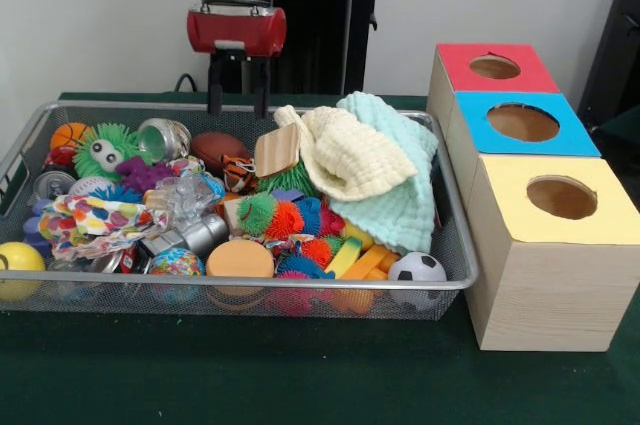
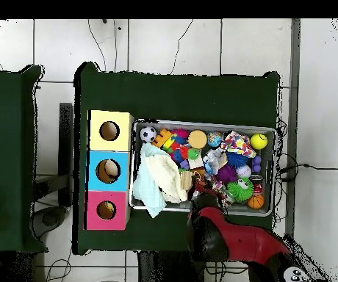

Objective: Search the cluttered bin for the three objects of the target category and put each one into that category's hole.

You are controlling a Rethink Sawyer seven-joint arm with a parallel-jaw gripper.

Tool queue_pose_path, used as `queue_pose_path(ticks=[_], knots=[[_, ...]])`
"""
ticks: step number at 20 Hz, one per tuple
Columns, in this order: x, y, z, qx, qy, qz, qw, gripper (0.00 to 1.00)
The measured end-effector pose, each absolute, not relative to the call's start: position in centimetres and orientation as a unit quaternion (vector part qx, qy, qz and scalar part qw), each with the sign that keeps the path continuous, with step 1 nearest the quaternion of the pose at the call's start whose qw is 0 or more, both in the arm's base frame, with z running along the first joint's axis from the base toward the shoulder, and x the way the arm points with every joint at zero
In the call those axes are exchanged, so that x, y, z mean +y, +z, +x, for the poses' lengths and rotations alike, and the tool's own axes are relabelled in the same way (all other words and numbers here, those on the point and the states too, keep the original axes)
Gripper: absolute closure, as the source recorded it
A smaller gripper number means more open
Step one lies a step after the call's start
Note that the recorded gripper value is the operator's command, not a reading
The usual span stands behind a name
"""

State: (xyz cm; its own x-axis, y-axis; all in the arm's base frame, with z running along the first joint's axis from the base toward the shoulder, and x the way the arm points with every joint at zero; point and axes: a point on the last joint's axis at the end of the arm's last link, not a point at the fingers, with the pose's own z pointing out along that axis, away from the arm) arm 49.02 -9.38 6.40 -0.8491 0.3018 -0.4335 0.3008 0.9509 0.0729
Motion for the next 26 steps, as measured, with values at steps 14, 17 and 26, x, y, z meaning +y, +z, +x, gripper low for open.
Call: queue_pose_path(ticks=[14, 17, 26], knots=[[-9.8, 6.4, 48.6, 0.965, -0.003, 0.162, 0.204, 0.0], [-9.1, 4.6, 47.6, 0.969, 0.008, 0.164, 0.184, 0.0], [-7.1, 1.5, 46.1, 0.972, 0.029, 0.163, 0.168, 0.0]])
